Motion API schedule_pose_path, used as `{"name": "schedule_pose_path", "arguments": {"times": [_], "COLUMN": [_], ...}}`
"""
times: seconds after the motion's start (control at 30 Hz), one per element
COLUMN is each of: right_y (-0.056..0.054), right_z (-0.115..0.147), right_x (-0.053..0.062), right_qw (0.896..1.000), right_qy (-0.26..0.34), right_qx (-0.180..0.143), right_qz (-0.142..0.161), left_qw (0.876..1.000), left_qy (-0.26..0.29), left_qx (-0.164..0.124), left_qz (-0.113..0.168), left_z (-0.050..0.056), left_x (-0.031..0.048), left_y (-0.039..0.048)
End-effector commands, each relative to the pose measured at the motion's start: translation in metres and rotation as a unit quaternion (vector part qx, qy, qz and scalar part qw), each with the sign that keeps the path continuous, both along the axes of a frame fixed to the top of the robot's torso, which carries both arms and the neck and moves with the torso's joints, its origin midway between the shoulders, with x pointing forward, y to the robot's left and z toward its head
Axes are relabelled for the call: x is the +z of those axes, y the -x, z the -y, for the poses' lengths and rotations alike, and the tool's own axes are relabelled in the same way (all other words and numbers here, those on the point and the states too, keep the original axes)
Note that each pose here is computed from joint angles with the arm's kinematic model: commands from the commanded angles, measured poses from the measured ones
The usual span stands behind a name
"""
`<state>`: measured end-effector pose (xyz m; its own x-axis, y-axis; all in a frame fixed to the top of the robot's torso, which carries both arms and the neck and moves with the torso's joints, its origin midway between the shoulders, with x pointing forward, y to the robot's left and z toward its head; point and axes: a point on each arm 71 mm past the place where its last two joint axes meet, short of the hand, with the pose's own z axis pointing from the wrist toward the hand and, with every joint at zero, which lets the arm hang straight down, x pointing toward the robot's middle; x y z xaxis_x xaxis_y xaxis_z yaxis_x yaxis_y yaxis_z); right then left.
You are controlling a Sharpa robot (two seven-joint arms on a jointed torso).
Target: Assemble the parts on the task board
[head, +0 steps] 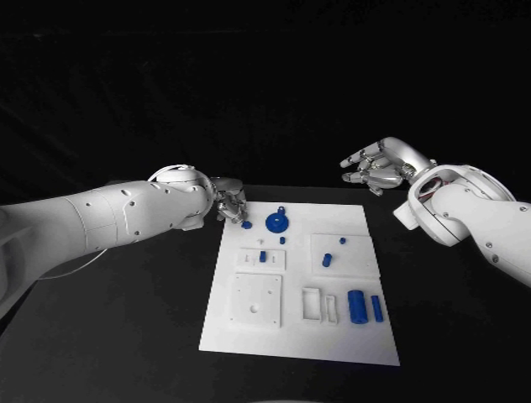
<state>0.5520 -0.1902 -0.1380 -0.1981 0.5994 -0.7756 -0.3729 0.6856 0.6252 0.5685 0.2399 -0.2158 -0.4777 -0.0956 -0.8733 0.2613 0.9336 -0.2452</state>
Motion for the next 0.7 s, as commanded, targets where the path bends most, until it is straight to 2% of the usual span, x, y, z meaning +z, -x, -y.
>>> {"name": "schedule_pose_path", "arguments": {"times": [0.03, 0.7], "right_y": [0.0009, 0.0012], "right_z": [-0.0017, -0.0003], "right_x": [-0.0007, -0.0021], "right_qw": [1.0, 1.0], "right_qy": [0.007, 0.008], "right_qx": [0.006, 0.006], "right_qz": [-0.001, -0.004], "left_qw": [1.0, 0.998], "left_qy": [-0.008, -0.018], "left_qx": [-0.018, -0.026], "left_qz": [-0.012, -0.053], "left_z": [0.0032, 0.0034], "left_x": [-0.0028, -0.0112], "left_y": [0.0019, 0.0097]}}
